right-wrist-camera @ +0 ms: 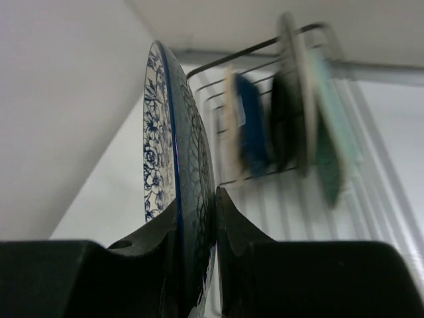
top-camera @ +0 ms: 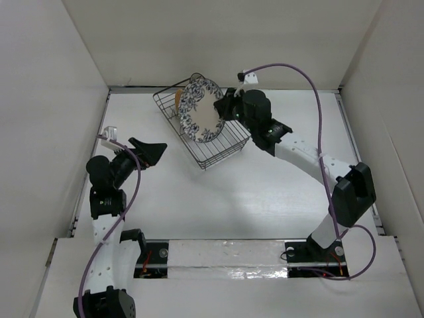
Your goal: Load the plates into the dish rack
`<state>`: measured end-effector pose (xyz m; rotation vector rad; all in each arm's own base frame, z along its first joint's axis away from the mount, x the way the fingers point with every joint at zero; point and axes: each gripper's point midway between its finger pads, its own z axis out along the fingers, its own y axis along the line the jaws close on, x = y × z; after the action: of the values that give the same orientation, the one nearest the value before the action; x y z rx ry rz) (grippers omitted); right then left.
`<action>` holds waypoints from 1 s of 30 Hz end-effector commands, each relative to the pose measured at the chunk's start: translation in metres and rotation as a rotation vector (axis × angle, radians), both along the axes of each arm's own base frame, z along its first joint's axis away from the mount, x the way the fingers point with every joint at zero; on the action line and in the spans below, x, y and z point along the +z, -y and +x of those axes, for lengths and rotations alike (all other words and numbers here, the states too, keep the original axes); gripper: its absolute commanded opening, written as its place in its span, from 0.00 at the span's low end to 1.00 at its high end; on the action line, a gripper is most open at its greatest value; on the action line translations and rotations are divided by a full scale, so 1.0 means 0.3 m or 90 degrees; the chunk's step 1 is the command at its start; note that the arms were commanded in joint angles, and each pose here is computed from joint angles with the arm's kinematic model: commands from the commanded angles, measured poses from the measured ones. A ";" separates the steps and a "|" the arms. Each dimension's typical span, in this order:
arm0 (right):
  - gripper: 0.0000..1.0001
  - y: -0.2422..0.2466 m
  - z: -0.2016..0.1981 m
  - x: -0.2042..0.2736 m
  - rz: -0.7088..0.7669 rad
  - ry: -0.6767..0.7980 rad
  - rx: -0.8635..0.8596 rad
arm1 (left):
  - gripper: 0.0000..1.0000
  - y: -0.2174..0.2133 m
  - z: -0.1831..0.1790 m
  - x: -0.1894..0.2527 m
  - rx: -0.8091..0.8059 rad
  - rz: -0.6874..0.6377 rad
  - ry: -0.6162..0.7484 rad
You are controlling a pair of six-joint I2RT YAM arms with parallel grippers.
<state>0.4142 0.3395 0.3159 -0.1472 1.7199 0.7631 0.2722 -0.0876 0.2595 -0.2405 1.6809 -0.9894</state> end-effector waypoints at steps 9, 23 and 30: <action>0.00 -0.012 0.188 0.455 -0.082 0.252 -0.194 | 0.95 0.087 -0.046 0.051 -0.060 0.090 0.058; 0.00 -0.284 0.244 0.334 -0.302 0.341 -0.186 | 0.90 0.096 -0.057 0.074 -0.078 0.109 0.082; 0.00 -0.381 0.234 0.182 -0.396 0.351 -0.199 | 0.88 0.102 -0.059 0.072 -0.086 0.106 0.082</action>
<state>0.4864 0.4635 0.2820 -0.6343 1.5343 -0.0318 0.2573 -0.1146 0.2552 -0.0336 1.7427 -0.9422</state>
